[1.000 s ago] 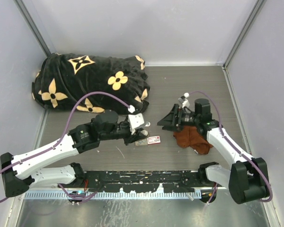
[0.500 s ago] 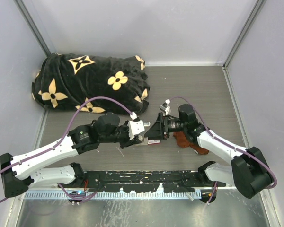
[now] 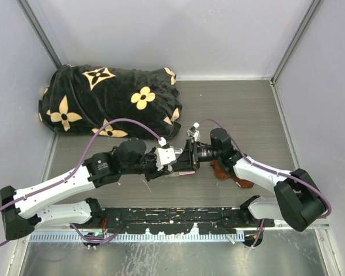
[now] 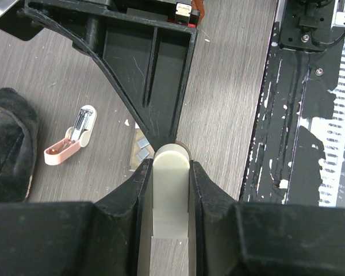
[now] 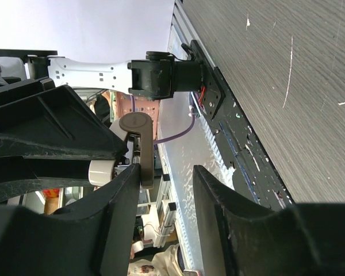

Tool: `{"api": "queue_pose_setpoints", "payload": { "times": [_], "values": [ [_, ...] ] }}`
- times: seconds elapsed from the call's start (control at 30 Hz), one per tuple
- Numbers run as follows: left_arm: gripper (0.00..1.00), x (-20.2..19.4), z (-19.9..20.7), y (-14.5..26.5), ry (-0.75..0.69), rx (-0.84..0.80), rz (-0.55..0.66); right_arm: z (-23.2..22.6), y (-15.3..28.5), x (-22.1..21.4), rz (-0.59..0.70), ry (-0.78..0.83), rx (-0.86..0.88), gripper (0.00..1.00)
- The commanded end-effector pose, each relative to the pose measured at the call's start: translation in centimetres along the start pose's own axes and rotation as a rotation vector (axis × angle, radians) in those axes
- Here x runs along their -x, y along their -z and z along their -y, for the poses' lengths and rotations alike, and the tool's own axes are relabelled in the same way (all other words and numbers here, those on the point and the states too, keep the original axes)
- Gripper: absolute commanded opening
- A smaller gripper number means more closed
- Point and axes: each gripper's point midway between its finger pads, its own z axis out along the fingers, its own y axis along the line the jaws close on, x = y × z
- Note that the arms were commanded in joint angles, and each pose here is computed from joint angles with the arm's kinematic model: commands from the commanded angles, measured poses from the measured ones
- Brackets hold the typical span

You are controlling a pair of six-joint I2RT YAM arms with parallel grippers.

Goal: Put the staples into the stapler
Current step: Open the stapler at the center of the board.

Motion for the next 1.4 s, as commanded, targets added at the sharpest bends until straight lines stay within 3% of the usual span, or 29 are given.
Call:
{"api": "queue_pose_setpoints", "payload": {
  "times": [0.0,0.3,1.37],
  "values": [
    [0.0,1.2,-0.7,0.3,-0.031,0.031,0.043,-1.5,-0.4,-0.2,-0.015,0.059,0.053,0.46],
    [0.0,1.1,-0.7,0.1,-0.03,0.029,0.032,-2.1,-1.0,-0.5,-0.026,0.066,0.085,0.37],
    [0.0,2.0,-0.8,0.9,-0.038,0.05,0.093,-1.2,-2.3,-0.5,-0.021,-0.008,0.113,0.26]
  ]
}}
